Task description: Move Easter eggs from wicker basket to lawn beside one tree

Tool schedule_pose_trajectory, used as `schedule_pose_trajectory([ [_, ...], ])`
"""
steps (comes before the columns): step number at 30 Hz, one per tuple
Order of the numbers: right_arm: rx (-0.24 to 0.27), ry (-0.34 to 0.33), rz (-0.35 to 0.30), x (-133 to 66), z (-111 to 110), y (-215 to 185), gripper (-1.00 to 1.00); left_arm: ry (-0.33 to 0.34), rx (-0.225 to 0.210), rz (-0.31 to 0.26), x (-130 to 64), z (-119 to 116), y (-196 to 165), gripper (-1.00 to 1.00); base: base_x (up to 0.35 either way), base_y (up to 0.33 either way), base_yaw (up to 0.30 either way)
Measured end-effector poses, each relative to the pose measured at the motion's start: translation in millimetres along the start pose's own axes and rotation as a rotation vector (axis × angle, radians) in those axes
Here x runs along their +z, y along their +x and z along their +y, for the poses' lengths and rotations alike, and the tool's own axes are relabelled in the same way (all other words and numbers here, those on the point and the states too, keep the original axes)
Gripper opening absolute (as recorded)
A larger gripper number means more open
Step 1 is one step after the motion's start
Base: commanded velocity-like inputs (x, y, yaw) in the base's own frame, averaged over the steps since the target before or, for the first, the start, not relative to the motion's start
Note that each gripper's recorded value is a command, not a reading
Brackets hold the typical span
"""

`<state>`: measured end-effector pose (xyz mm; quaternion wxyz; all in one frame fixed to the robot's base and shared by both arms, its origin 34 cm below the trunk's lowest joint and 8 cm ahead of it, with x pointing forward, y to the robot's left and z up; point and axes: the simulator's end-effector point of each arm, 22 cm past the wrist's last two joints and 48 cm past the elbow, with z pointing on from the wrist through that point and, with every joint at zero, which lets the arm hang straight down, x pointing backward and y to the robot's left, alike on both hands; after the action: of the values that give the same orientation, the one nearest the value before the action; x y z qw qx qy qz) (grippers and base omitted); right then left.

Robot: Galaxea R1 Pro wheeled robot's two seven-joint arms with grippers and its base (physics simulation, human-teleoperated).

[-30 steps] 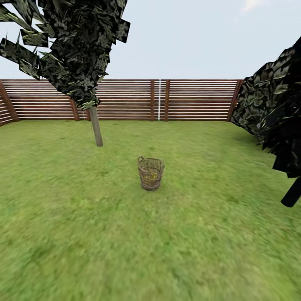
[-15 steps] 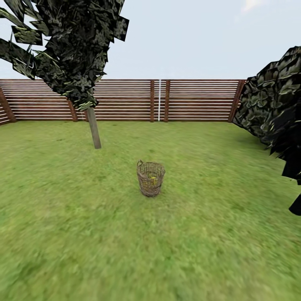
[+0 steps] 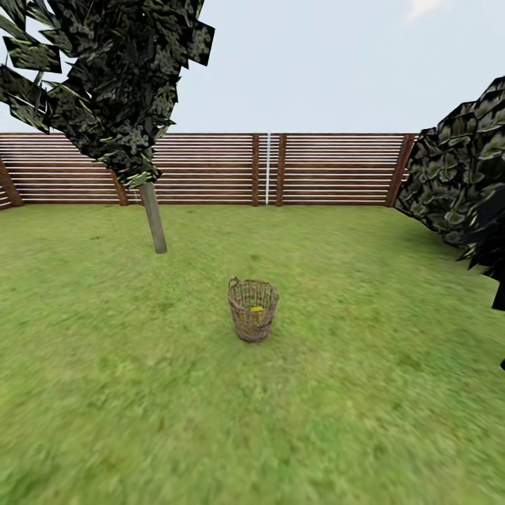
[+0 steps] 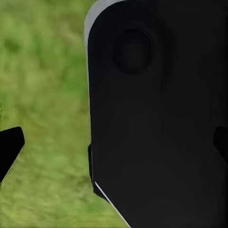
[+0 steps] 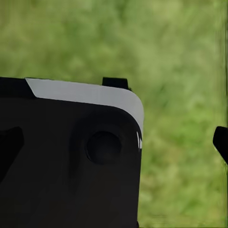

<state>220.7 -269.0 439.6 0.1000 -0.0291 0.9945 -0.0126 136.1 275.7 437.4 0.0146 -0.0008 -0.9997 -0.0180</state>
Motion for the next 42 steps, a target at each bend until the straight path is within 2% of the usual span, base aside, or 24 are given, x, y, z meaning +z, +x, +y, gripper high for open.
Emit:
schedule_pose_trajectory([
  [3,0.002,0.015,-0.038,2.1,-2.8,-23.0,1.0,-0.002,0.002,-0.023,0.7,0.6,-22.9,1.0,0.318,0.0,0.0],
  [5,0.003,0.057,-0.068,5.3,-13.0,-56.2,1.0,-0.005,0.002,-0.046,0.6,3.0,-58.7,1.0,0.318,0.0,0.0],
  [8,0.005,0.114,-0.063,9.3,-28.6,-109.6,1.0,-0.008,-0.001,-0.074,-3.0,5.8,-112.6,1.0,0.318,0.0,0.0],
  [10,0.011,0.134,-0.039,9.3,-36.6,-162.9,1.0,-0.008,-0.002,-0.139,-11.6,5.0,-170.9,1.0,0.318,0.0,0.0],
  [14,0.019,0.139,-0.007,1.7,-41.3,-226.6,1.0,-0.005,-0.008,-0.286,-34.8,3.7,-256.7,1.0,0.318,0.0,0.0],
  [17,0.022,0.142,-0.019,-4.2,-43.6,-258.2,1.0,-0.001,-0.01,-0.372,-52.2,0.3,-298.9,1.0,0.318,0.0,0.0],
  [18,0.023,0.144,-0.023,-5.2,-44.2,-263.2,1.0,-0.001,-0.01,-0.378,-53.7,0.1,-302.0,1.0,0.318,0.0,0.0],
  [21,0.025,0.147,-0.023,-6.1,-45.2,-267.5,1.0,-0.006,-0.013,-0.338,-45.6,4.0,-285.0,1.0,0.312,0.0,0.0],
  [27,0.024,0.145,-0.02,-5.0,-43.1,-265.5,1.0,-0.013,-0.009,-0.157,-17.6,9.5,-202.9,1.0,0.238,0.0,0.0],
  [28,0.023,0.143,-0.016,-4.4,-42.2,-263.4,1.0,-0.015,-0.007,-0.111,-12.9,10.1,-181.6,1.0,0.07,0.0,0.0],
  [29,0.023,0.143,-0.015,-4.3,-42.0,-262.6,1.0,-0.016,-0.006,-0.095,-11.5,10.7,-174.0,1.0,0.045,0.0,0.0],
  [31,0.022,0.142,-0.01,-3.7,-40.5,-260.5,1.0,-0.037,-0.005,-0.041,-8.0,27.7,-148.2,1.0,0.019,0.0,0.0],
  [34,0.021,0.138,-0.009,-3.6,-37.7,-260.2,1.0,-0.059,-0.006,-0.029,-8.0,44.0,-142.6,1.0,0.072,0.0,0.0],
  [35,0.02,0.138,-0.009,-3.8,-37.3,-260.3,1.0,-0.061,-0.005,-0.046,-9.0,45.4,-150.5,1.0,0.183,0.0,0.0],
  [37,0.017,0.138,-0.011,-4.5,-36.7,-262.5,1.0,-0.064,-0.003,-0.13,-16.1,47.1,-191.4,1.0,0.267,0.0,0.0],
  [38,0.015,0.139,-0.015,-5.1,-36.7,-265.1,1.0,-0.064,-0.001,-0.229,-28.5,46.5,-238.7,1.0,0.298,0.0,0.0],
  [40,0.015,0.142,-0.03,-7.5,-37.7,-276.6,1.0,-0.062,-0.001,-0.352,-50.1,44.7,-295.3,1.0,0.31,0.0,0.0],
  [41,0.016,0.144,-0.049,-10.7,-39.1,-291.5,1.0,-0.061,-0.004,-0.435,-69.2,43.9,-335.5,1.0,0.317,0.0,0.0],
  [42,0.018,0.145,-0.063,-13.2,-40.1,-302.7,1.0,-0.06,-0.007,-0.489,-83.8,43.6,-363.1,1.0,0.318,0.0,0.0],
])
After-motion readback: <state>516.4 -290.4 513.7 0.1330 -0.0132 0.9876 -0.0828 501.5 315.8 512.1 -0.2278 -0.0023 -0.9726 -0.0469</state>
